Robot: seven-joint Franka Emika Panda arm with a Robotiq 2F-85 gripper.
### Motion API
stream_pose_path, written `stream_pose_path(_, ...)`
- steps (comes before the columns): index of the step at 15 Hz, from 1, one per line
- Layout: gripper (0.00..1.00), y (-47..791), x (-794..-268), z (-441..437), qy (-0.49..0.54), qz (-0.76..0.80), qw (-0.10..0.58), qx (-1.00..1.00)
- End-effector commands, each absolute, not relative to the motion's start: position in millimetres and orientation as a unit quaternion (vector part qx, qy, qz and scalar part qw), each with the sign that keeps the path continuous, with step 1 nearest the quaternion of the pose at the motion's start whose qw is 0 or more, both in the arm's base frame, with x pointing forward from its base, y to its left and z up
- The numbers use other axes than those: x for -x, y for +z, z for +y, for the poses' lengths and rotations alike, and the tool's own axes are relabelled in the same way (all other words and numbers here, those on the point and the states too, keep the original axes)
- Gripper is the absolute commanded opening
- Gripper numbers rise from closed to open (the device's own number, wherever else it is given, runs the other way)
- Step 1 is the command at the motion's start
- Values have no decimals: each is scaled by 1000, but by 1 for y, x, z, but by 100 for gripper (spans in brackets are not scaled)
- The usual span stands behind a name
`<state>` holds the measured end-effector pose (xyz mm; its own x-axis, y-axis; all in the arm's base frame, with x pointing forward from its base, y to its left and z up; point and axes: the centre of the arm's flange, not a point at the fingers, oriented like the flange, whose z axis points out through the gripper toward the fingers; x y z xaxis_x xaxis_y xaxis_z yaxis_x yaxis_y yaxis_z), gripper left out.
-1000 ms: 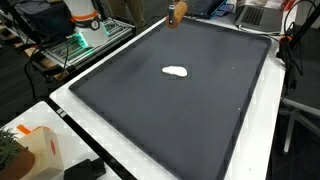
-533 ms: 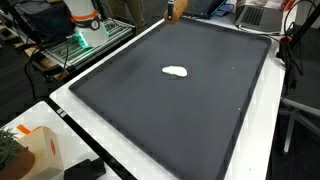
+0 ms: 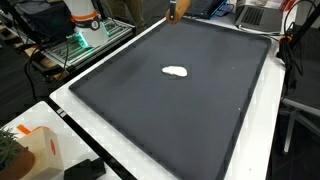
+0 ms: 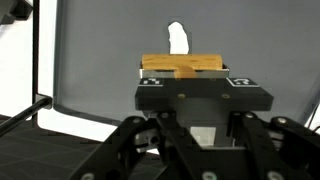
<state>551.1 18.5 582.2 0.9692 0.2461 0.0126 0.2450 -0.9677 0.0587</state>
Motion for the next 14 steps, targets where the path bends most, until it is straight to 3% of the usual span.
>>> stream_pose_path(1,22,587,-572,21,14,86,17,-996)
stream_pose_path(9,22,580,-593,29,22,71,23,-997)
stream_pose_path(10,47,580,-596,31,23,71,23,-997)
stream_pose_path(13,47,576,-597,31,20,71,23,-997)
stream_pose_path(14,22,576,-597,31,20,71,23,-997)
